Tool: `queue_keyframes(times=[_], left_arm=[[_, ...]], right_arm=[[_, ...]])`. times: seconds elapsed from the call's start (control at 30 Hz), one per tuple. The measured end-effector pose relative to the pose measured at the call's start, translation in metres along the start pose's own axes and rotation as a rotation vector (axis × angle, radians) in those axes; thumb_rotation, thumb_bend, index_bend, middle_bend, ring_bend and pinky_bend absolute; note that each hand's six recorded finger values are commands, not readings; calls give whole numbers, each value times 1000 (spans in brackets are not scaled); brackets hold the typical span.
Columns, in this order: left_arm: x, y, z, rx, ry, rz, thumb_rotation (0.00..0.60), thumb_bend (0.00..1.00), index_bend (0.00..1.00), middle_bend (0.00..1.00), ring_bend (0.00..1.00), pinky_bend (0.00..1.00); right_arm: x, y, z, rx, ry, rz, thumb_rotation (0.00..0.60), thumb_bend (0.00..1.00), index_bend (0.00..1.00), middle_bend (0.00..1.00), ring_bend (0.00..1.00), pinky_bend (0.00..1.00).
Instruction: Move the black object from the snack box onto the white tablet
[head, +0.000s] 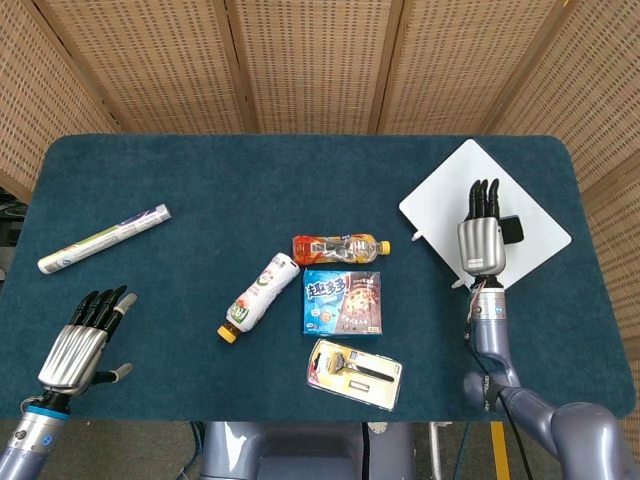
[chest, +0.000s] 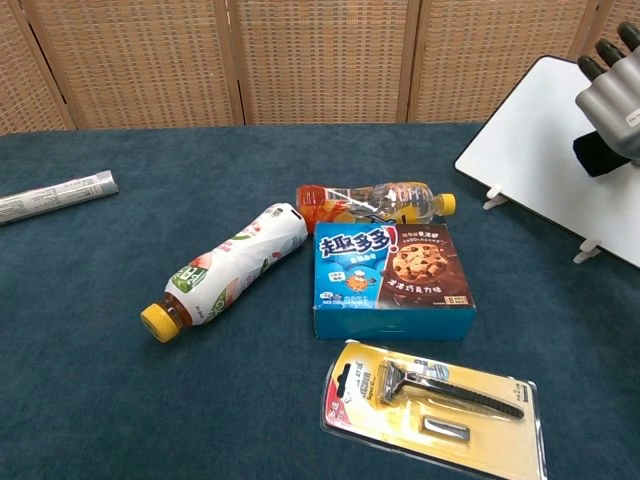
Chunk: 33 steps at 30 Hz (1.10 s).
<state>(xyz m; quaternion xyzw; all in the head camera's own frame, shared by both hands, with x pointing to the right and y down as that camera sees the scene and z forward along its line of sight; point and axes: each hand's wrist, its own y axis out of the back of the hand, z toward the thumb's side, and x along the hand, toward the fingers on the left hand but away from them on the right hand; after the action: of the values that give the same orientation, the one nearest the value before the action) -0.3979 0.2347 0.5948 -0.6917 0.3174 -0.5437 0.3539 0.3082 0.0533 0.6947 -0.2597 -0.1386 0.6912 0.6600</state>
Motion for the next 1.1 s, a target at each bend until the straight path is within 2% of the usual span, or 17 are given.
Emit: queue_keyframes(times=[1.1], left_arm=[[2,-2,-1,0,9,-7,600,131,0,0,0,0]], right_arm=[[-9,-11,6,43,7,35,600,6,625,91,0,0]])
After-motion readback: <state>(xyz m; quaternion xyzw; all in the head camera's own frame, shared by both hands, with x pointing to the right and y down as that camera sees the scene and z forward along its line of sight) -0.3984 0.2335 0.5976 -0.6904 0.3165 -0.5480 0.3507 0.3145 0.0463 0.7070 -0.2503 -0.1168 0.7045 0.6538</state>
